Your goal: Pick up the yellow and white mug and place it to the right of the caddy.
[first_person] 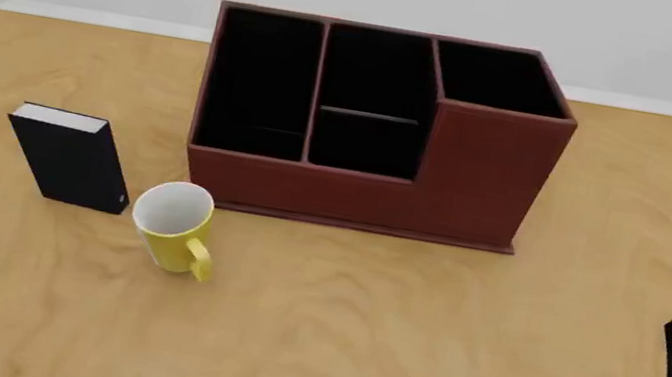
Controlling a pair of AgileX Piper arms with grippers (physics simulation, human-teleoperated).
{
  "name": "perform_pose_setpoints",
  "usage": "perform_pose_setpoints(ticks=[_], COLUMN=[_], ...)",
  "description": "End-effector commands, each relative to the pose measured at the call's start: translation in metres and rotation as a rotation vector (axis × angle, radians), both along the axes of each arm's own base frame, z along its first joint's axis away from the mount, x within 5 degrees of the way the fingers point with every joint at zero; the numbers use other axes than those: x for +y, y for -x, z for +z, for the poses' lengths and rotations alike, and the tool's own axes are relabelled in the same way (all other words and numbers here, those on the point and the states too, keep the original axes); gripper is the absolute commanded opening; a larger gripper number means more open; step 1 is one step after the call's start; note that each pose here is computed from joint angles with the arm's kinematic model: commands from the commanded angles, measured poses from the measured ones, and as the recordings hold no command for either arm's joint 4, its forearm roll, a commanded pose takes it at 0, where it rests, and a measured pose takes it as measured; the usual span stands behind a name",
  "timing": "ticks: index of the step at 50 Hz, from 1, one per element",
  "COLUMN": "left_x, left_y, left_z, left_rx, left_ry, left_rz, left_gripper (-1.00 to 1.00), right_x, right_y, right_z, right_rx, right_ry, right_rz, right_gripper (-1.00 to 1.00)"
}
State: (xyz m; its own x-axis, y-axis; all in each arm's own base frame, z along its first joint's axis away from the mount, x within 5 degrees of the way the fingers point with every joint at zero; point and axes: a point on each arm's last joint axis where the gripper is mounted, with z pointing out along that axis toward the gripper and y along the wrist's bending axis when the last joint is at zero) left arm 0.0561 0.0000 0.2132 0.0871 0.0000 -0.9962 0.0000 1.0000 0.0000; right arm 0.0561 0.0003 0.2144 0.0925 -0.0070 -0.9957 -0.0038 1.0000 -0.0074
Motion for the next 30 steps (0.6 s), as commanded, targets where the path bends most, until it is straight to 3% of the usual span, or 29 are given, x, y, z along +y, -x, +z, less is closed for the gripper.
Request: perform_pose_setpoints(ticks=[1,2,3,4,6,18,30], left_x=[0.000,0.000,0.000,0.000,0.000,0.000,0.000], left_y=[0.000,0.000,0.000,0.000,0.000,0.000,0.000], left_z=[0.000,0.000,0.000,0.000,0.000,0.000,0.000], left_rx=[0.000,0.000,0.000,0.000,0.000,0.000,0.000], left_ry=[0.000,0.000,0.000,0.000,0.000,0.000,0.000], left_rz=[0.000,0.000,0.000,0.000,0.000,0.000,0.000], left_gripper=[1.00,1.00,1.00,1.00,1.00,1.00,1.00], right_x=[0.001,0.001,0.000,0.001,0.001,0.002,0.007], right_y=[0.001,-0.007,-0.016,-0.011,-0.008,-0.011,-0.010], right_z=[0.007,0.042,0.028,0.025,0.029,0.035,0.035], right_rx=[0.000,-0.018,0.020,-0.013,-0.019,0.005,0.029], right_ry=[-0.003,-0.019,0.002,0.012,-0.016,0.008,0.007], right_rz=[0.013,0.022,0.000,0.020,0.018,0.030,0.111], right_gripper=[1.00,1.00,1.00,1.00,1.00,1.00,1.00])
